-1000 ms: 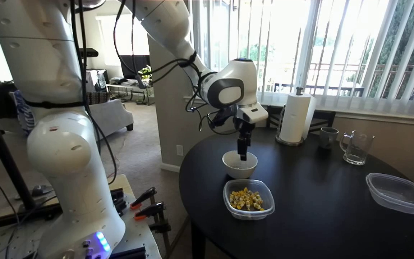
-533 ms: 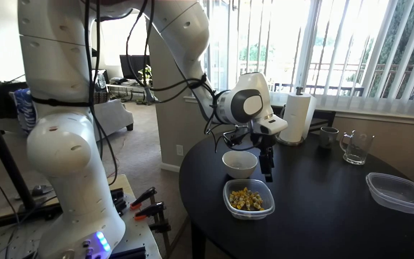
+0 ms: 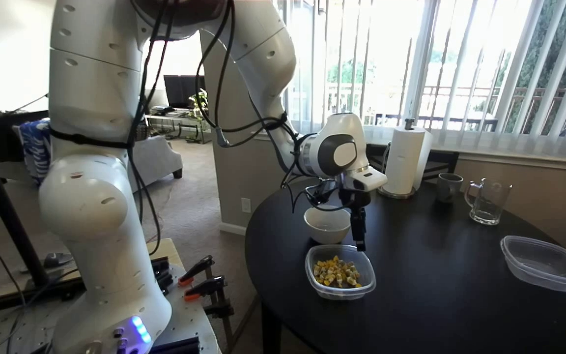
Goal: Pour the candy into the white bowl.
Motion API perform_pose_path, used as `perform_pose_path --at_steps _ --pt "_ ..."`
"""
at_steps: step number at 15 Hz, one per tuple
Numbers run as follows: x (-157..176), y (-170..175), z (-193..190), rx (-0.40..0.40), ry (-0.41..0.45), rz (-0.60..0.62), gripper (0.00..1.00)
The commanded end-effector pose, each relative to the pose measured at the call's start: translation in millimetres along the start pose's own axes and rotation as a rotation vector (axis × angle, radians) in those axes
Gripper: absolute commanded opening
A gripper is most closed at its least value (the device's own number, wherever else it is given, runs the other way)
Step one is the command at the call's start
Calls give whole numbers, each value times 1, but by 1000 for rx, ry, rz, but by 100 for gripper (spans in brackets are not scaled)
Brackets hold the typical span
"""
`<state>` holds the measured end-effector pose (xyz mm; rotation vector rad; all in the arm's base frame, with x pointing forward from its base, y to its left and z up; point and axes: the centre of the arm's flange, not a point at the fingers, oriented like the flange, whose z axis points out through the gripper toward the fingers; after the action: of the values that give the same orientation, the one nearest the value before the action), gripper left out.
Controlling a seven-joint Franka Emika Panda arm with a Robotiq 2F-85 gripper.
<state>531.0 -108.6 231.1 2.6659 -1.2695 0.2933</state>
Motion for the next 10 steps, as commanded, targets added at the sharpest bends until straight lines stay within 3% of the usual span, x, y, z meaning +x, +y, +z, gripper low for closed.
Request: perform_pose_path --at_steps 1,10 --pt "9 -13 30 15 -85 -16 100" --pt "-14 -11 68 27 -228 -23 100"
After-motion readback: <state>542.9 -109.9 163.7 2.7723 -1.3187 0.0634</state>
